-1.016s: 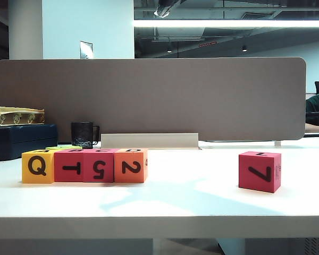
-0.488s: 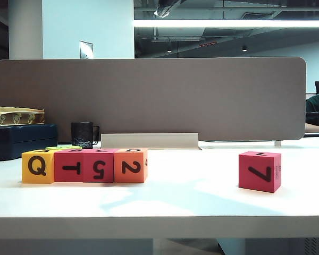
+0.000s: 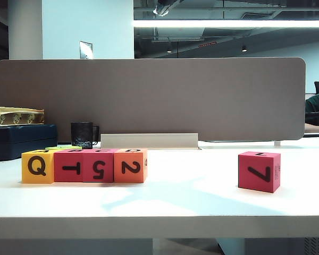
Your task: Select the appropriate blocks from the scattered letter blocks on the table and arrange them in a row to spell out "ABCD".
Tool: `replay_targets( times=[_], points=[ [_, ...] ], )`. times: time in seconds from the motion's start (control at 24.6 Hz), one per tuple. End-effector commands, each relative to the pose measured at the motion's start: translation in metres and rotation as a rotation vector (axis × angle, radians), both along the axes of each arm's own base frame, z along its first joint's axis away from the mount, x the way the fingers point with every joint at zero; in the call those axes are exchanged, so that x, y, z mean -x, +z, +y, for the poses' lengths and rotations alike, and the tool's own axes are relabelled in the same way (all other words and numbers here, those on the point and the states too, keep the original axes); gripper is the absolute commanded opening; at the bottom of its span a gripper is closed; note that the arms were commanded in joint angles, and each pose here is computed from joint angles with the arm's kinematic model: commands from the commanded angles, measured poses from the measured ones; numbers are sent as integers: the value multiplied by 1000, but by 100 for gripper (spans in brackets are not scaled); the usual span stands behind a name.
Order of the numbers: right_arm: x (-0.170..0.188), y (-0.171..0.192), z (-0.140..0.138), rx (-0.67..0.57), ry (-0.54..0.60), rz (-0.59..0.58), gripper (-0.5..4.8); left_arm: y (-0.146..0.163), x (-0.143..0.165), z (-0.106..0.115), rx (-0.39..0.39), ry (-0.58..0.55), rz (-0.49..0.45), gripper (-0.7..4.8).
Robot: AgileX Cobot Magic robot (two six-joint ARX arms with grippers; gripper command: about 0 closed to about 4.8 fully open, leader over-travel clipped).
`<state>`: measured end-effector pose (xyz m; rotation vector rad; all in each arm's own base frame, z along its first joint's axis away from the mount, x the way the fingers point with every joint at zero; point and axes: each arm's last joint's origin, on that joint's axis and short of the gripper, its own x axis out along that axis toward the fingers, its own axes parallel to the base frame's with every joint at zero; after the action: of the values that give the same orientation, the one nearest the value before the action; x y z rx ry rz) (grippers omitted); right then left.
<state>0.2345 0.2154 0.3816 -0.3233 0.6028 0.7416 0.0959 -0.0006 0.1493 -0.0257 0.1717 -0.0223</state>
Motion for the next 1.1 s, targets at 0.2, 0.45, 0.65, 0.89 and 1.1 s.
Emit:
replay_targets(
  times=[0.2, 0.45, 0.65, 0.89, 1.1],
  points=[
    [-3, 19, -29, -130, -86, -146, -1, 0, 0, 0, 4, -6, 6, -6],
    [5, 15, -73, -194, -195, -249, -1, 0, 0, 0, 4, -5, 6, -6],
    [14, -2, -101, -219, -268, -305, -1, 0, 0, 0, 4, -5, 6, -6],
    [34, -44, -136, -227, -370, -363, -1, 0, 0, 0, 4, -5, 6, -6],
    [58, -90, -161, -233, -445, -406, -1, 0, 0, 0, 4, -5, 6, -6]
  ],
)
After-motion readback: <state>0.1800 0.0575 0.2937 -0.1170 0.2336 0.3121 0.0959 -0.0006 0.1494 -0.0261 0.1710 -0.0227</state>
